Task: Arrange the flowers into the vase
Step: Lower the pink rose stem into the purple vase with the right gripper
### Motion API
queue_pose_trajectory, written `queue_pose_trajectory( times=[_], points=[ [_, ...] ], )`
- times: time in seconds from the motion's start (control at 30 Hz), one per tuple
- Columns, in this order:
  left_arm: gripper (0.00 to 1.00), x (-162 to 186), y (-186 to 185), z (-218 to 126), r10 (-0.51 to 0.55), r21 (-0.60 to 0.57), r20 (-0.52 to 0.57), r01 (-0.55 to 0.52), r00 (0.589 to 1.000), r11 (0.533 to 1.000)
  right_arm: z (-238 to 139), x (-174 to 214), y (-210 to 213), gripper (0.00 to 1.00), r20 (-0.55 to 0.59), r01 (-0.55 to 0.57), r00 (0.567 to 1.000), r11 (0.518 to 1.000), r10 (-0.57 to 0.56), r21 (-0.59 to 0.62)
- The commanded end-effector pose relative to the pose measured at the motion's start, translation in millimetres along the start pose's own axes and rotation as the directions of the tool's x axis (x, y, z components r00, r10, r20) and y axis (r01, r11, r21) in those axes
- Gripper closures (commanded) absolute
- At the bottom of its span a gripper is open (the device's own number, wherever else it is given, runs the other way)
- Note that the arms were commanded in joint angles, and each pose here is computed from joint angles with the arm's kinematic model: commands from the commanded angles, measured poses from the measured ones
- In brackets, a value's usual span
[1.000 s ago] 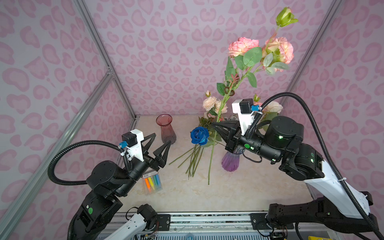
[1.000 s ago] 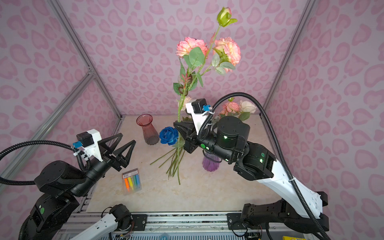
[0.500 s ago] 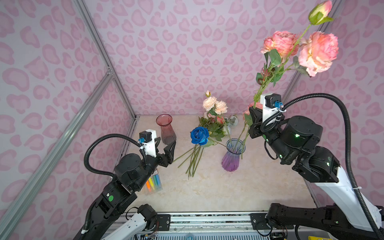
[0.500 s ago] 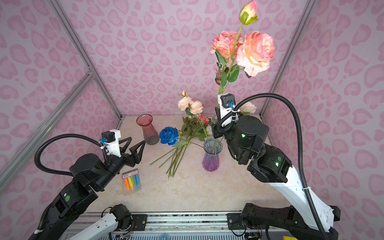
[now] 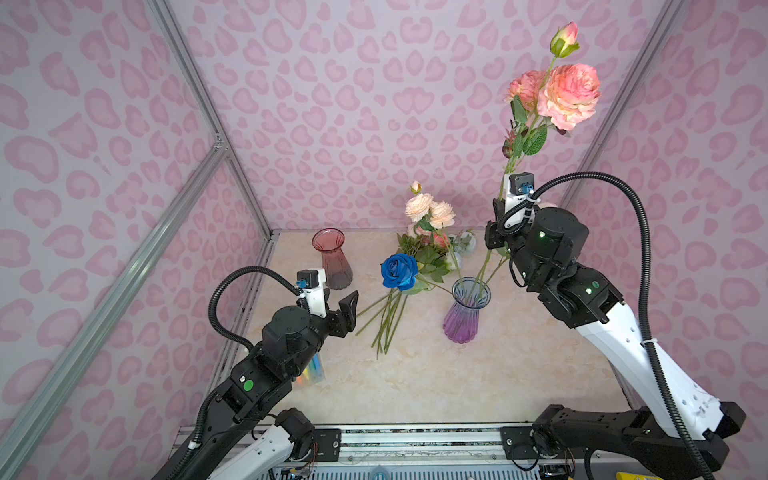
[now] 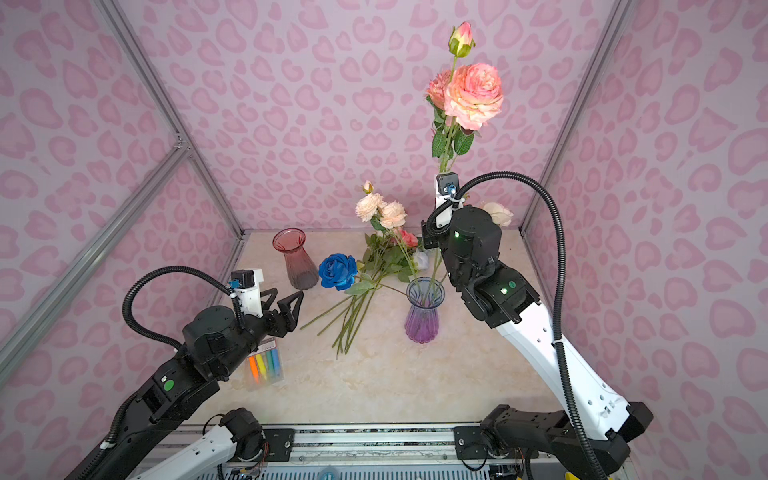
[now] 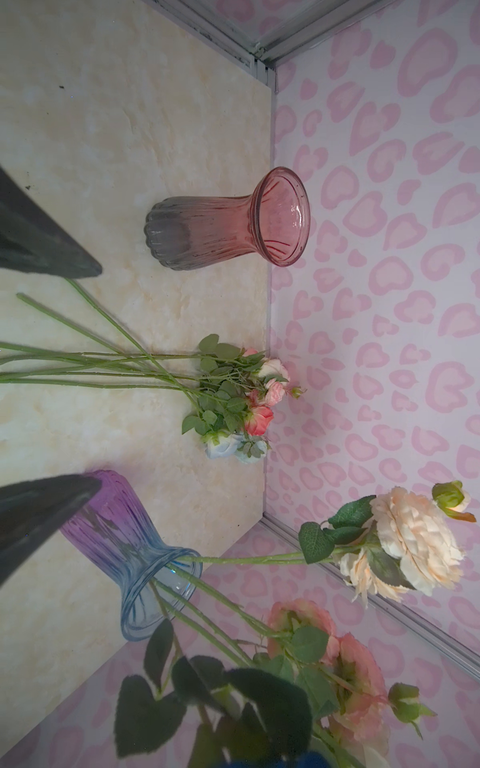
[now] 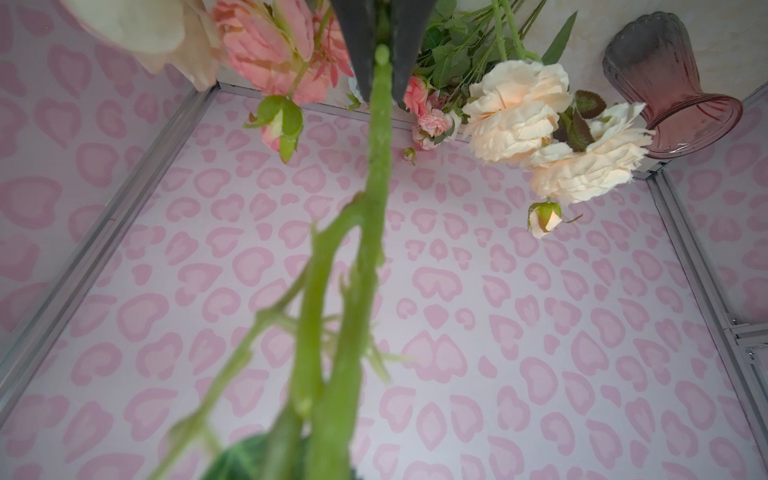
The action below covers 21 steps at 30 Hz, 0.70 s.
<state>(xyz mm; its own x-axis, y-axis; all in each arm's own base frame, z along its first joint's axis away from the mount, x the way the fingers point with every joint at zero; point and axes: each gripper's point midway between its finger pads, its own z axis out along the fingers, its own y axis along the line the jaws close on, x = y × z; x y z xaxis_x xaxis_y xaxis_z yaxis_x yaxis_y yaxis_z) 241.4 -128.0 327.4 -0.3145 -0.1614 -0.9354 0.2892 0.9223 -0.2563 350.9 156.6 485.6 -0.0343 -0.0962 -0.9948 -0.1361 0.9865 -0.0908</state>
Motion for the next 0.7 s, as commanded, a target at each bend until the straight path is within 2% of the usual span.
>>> queue_pose_trajectory(
  times=[0.0, 0.1, 0.27, 0.37, 0.53, 0.67],
  points=[
    [0.25, -5, -3, 3, -0.029, 0.014, 0.025, 0.029, 0.999, 0.999, 4, 16, 12, 0.94, -0.013, -0.087, 0.996, 0.995, 0.087, -0.056],
    [0.25, 3, -2, 10, -0.036, 0.006, 0.008, 0.036, 0.999, 0.999, 14, 78, 25, 0.93, -0.126, -0.098, 0.988, 0.993, 0.089, -0.069],
    [0.25, 15, -3, 20, -0.048, 0.002, -0.041, 0.048, 0.998, 0.999, 13, 135, 37, 0.92, -0.232, -0.110, 0.969, 0.990, 0.088, -0.084],
    [0.25, 20, -5, 26, -0.059, 0.009, -0.059, 0.060, 0.996, 0.998, 10, 151, 36, 0.86, -0.263, -0.110, 0.961, 0.991, 0.087, -0.074],
    [0.24, 26, -6, 36, -0.075, -0.007, -0.088, 0.074, 0.993, 0.997, 2, 154, 31, 0.65, -0.276, -0.114, 0.957, 0.991, 0.092, -0.065],
    [0.24, 35, 0, 49, -0.092, -0.054, -0.122, 0.086, 0.988, 0.995, -7, 151, 25, 0.60, -0.266, -0.142, 0.956, 0.988, 0.123, -0.056]
  ],
)
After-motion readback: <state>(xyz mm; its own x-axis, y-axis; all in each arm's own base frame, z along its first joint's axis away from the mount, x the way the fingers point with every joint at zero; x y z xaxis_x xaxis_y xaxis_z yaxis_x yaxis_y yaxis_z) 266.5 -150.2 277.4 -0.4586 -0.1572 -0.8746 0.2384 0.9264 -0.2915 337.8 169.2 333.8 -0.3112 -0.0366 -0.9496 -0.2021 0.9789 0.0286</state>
